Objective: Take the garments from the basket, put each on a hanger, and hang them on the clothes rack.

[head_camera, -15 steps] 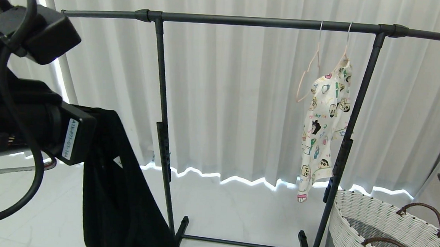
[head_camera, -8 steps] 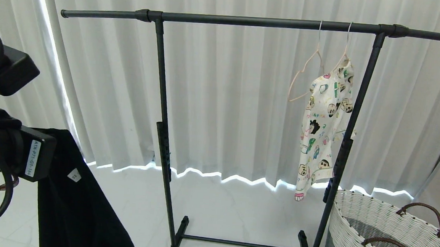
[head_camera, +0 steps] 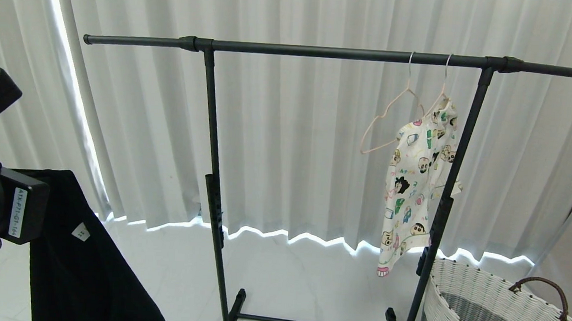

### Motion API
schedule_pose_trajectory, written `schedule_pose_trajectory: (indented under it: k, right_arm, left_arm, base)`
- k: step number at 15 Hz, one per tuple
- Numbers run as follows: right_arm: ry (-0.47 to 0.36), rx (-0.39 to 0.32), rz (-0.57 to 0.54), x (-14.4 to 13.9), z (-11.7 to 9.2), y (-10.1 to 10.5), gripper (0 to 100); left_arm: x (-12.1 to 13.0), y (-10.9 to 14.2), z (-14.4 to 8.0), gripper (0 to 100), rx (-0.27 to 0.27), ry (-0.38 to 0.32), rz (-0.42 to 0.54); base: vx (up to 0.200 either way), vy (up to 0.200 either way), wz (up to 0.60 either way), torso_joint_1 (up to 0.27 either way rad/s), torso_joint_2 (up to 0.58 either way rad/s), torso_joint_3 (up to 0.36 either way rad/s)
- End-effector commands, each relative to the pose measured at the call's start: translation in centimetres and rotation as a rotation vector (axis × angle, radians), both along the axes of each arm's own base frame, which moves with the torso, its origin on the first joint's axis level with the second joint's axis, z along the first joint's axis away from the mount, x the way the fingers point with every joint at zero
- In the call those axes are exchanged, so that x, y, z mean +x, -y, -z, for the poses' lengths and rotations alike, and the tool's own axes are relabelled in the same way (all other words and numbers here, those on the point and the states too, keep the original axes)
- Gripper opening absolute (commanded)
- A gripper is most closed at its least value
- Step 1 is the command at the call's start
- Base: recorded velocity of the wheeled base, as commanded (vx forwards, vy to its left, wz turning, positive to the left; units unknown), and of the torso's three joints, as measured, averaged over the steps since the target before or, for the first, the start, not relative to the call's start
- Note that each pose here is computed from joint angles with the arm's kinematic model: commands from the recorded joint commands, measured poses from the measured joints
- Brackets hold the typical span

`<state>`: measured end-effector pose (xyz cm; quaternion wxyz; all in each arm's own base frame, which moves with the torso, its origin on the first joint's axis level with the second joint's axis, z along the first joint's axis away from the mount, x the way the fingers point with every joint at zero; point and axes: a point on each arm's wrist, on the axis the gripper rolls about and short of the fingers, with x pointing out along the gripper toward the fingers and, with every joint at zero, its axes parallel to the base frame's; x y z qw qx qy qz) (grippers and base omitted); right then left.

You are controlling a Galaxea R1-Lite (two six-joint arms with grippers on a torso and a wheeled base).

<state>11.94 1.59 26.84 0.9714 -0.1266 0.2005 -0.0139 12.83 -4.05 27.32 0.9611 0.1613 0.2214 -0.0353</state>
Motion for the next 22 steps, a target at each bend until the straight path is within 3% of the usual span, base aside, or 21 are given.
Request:
schedule_pose_trajectory:
  k: [1,7,16,22]
  right_arm:
    - [-0.002,-0.001,0.001,0.06,0.03,0.00,100]
    - [0.050,0.007,0.000,0.35,-0.49,-0.05,100]
    - [0.081,0.014,0.002,0.61,-0.52,-0.10,100]
    - [0.109,0.004,0.005,0.82,-0.16,-0.08,100]
  left_arm:
    - [0.00,-0.01,-0.02,0,0.000,0.001,-0.002]
    - [-0.39,-0.15,-0.28,0,0.040,0.018,0.020]
    - [-0.11,-0.04,-0.38,0,0.032,0.037,0.021]
    - [-0.11,-0.04,-0.34,0,0.033,0.035,0.021]
  base:
    - [0.000,0.000,0.00,0.173,-0.46,-0.290]
    - [0.000,0.000,0.00,0.194,-0.47,-0.285]
    - [0.000,0.000,0.00,0.223,-0.50,-0.278]
    - [0.000,0.000,0.00,0.045,-0.10,-0.054]
